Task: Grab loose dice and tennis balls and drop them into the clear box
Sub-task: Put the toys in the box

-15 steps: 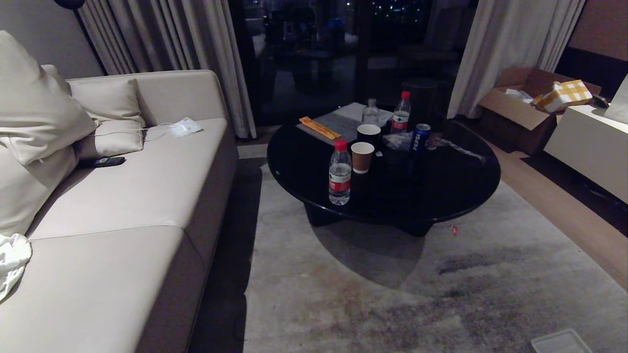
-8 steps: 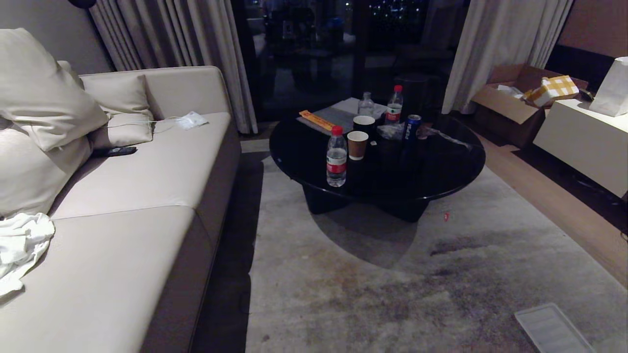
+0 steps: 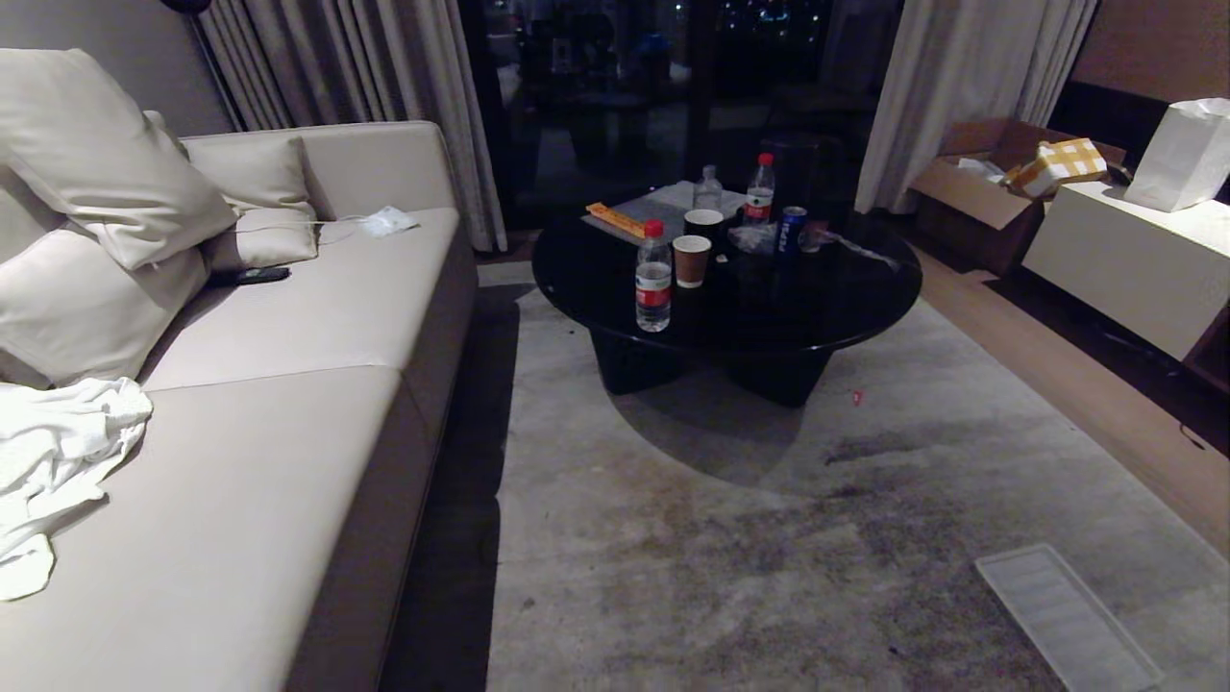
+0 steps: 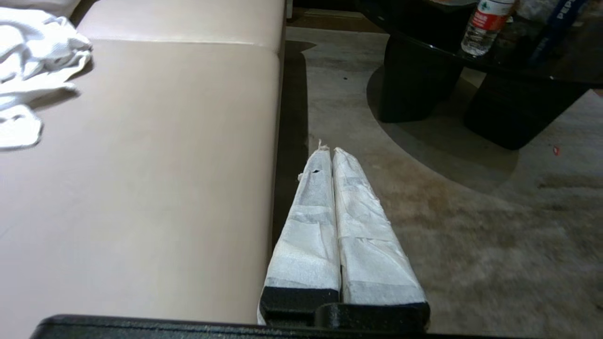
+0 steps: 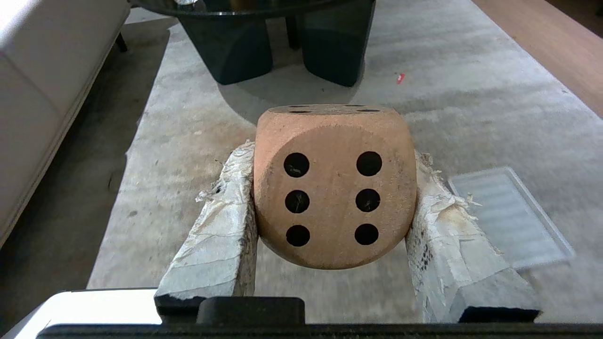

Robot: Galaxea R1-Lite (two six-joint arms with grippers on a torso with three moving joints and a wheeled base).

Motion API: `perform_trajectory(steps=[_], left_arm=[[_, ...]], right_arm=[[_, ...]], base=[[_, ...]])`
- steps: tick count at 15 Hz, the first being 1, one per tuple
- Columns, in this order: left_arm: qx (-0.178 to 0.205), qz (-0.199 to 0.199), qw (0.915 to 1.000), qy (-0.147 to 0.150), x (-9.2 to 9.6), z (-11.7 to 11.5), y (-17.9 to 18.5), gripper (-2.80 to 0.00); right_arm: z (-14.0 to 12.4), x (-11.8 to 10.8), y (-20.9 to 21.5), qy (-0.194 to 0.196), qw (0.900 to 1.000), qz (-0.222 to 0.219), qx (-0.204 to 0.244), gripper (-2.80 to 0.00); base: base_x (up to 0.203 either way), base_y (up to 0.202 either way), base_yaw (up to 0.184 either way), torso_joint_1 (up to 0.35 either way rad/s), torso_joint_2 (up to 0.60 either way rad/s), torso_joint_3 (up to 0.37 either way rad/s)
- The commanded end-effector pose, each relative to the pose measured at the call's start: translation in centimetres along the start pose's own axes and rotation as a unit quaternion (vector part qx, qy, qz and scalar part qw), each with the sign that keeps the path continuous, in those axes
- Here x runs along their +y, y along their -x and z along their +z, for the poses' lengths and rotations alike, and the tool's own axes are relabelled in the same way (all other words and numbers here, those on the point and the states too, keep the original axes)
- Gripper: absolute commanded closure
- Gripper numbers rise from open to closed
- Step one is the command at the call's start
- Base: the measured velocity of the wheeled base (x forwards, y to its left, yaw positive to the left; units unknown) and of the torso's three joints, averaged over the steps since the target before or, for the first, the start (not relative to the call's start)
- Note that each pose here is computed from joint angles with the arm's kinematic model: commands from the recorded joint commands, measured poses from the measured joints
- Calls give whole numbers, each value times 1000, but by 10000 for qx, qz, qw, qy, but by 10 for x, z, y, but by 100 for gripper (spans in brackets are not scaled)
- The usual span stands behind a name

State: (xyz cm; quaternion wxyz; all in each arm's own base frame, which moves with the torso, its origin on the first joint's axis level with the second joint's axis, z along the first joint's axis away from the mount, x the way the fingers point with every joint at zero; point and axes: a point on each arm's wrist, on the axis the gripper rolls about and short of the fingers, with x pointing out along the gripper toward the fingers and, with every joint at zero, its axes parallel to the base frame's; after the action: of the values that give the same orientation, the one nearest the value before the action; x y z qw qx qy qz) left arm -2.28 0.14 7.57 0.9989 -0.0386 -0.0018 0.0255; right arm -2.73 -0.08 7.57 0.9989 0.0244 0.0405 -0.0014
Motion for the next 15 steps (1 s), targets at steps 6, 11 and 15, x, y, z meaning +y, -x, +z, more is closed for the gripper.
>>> perform_trajectory(steps=[6, 11, 15], left_arm=[[16, 7, 10000, -4, 0, 0, 0, 0], [16, 7, 10000, 27, 0, 0, 0, 0], [16, -1, 10000, 27, 0, 0, 0, 0]], right_arm=[[0, 0, 0, -3, 10000, -1, 8, 0], [0, 0, 0, -3, 10000, -4, 8, 0], [0, 0, 0, -3, 10000, -4, 9, 0]], base=[[-49, 0, -1, 1, 1, 2], [1, 1, -12, 0, 1, 1], [3, 7, -147, 5, 3, 2]])
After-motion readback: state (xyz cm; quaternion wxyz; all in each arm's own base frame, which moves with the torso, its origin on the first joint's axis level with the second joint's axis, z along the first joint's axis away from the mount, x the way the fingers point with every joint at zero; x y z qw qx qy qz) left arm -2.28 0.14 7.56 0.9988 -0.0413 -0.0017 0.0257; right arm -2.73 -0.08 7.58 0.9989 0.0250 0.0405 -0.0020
